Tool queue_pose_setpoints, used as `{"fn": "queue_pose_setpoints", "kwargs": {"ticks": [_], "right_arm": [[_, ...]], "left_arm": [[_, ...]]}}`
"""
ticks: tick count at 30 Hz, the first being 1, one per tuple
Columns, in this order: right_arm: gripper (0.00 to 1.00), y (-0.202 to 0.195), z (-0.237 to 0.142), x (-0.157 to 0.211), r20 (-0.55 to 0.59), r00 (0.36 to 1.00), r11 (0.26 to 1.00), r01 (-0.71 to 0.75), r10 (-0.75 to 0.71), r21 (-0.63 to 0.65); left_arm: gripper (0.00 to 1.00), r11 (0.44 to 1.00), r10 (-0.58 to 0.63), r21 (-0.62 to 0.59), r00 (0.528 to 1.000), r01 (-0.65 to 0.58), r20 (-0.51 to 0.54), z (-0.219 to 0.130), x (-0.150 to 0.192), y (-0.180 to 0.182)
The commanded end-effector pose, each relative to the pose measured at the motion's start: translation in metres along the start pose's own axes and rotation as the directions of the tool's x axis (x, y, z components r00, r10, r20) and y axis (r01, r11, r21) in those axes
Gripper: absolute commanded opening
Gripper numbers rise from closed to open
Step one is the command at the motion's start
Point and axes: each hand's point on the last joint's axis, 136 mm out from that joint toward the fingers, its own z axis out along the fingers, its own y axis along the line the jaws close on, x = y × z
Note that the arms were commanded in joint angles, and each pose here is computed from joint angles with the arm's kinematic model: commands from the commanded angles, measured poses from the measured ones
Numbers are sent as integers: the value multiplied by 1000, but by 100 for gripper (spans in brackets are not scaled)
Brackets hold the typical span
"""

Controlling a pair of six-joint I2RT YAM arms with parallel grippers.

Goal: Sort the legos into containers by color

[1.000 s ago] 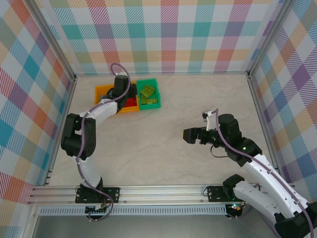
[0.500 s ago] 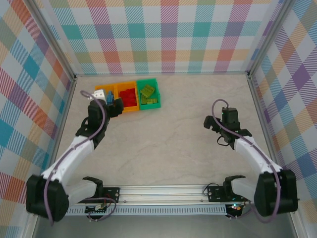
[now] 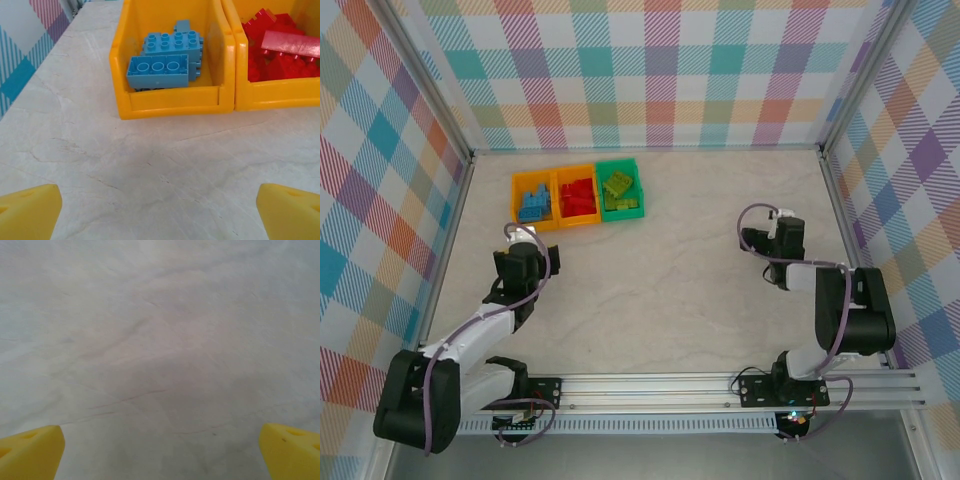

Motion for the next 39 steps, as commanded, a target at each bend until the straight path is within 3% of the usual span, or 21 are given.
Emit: {"fn": "queue_pose_setpoints", "kwargs": {"ticks": [1, 3, 13, 15, 17, 20, 39], "right_arm": [[100, 15, -23, -26, 290, 955, 995, 81, -61, -55], [100, 1, -13, -24, 210, 977, 999, 26, -31, 27], [100, 0, -26, -26, 285, 958, 1000, 16, -22, 21], [100, 22, -30, -24, 310, 948, 990, 106, -73, -90], [99, 45, -29, -19, 290, 947, 961, 199, -137, -194], [100, 32, -14, -23, 199, 977, 977, 114, -77, -181], [100, 29, -12, -23, 198, 978, 982, 104, -73, -155]], "left_arm": [[100, 998, -53, 39, 990, 48, 128, 9, -24, 1], [100, 994, -92, 67, 987, 84, 128, 20, -23, 0], [100, 975, -162, 170, 980, 141, 116, 72, -6, -15], [100, 974, -132, 189, 990, 122, 39, 73, -2, -20], [100, 971, -121, 212, 992, 109, 45, 74, -1, -25], [100, 973, -116, 205, 992, 104, 49, 74, -1, -25], [100, 975, -102, 203, 994, 91, 46, 74, 0, -27]]}}
